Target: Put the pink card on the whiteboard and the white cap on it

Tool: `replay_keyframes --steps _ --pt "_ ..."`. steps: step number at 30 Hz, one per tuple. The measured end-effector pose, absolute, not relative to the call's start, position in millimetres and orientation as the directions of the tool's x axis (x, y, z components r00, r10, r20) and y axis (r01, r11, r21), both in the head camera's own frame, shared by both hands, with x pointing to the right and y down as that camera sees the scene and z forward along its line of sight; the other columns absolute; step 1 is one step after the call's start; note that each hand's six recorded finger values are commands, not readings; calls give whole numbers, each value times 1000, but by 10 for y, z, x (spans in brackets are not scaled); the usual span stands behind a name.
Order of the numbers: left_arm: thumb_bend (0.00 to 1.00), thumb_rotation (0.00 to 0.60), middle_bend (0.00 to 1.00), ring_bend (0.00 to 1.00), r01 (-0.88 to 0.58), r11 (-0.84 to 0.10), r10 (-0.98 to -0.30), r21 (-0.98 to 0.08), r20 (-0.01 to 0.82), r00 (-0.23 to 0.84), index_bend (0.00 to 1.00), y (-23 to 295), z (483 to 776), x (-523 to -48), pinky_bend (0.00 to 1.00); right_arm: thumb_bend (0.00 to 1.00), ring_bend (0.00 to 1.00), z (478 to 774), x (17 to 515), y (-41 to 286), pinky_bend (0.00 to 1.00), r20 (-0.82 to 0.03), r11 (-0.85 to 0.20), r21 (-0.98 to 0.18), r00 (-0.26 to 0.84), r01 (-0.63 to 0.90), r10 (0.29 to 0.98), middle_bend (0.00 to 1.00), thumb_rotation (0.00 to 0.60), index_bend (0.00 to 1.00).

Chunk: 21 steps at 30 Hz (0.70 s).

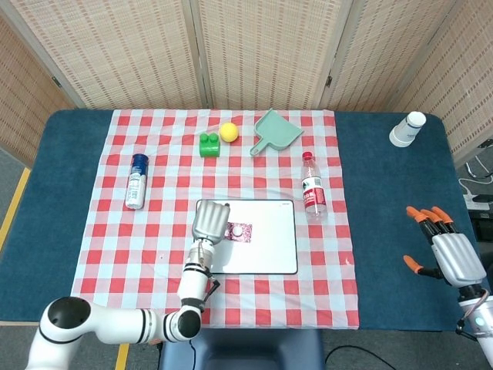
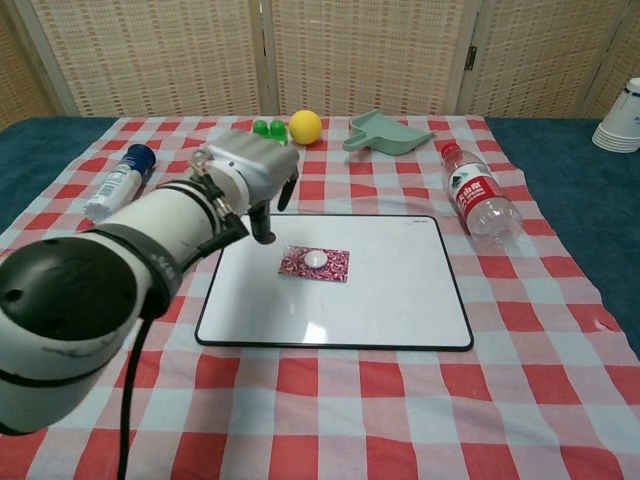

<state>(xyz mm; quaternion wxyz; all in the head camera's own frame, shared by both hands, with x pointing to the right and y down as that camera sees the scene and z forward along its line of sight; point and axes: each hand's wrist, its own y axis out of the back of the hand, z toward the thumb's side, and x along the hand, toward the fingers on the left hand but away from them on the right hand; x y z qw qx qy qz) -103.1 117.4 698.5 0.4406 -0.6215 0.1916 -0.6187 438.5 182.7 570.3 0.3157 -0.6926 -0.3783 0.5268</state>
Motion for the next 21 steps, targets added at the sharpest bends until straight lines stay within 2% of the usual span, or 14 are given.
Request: replay_keyframes --steps 1,2,3,4,6,9,12,14,16,21 --pt "261 600 910 964 280 -541 -788 -793 594 161 399 1183 6926 -1136 974 211 10 5697 4372 1835 73 -490 -514 -836 163 191 857 140 600 20" --pt "260 600 816 891 253 -543 -790 -800 589 168 328 1201 6883 -1195 930 211 10 5696 4363 1843 73 -490 -516 -835 167 192 856 140 600 20" --pt "258 600 693 774 223 -545 -792 -809 583 179 248 1218 6845 -1246 861 211 10 5699 4357 1850 72 -492 -518 -834 169 192 854 140 600 20" --pt "255 600 603 680 177 -543 -799 -821 570 192 201 1233 6800 -1326 801 211 10 5706 4351 1857 73 -496 -522 -831 170 191 851 140 600 20" --pt "246 600 378 435 95 -532 -816 -842 539 209 131 1249 6733 -1472 613 211 10 5720 4339 1865 73 -503 -530 -827 175 188 847 140 600 20" --pt "236 600 201 210 -64 -487 -856 -871 462 231 103 1304 6596 -1770 383 211 10 5735 4313 1883 73 -508 -538 -823 185 182 841 140 600 20" --pt "203 586 62 29 -190 -422 -895 -886 374 245 49 1463 6434 -2164 154 211 10 5741 4293 1906 72 -512 -543 -821 193 178 837 140 600 20" --pt "187 557 10 0 -217 -394 -909 -893 343 238 11 1685 6362 -2510 80 212 10 5747 4291 1918 72 -514 -545 -820 193 175 836 140 600 20" --pt "171 533 0 0 -196 -397 -908 -897 352 227 0 1921 6344 -2827 21 212 10 5754 4289 1925 72 -516 -547 -819 193 173 834 140 600 20" --pt "159 515 0 0 -10 -481 -861 -877 470 196 0 2349 6515 -3520 0 212 10 5769 4268 1939 72 -518 -548 -820 196 162 833 140 600 20"
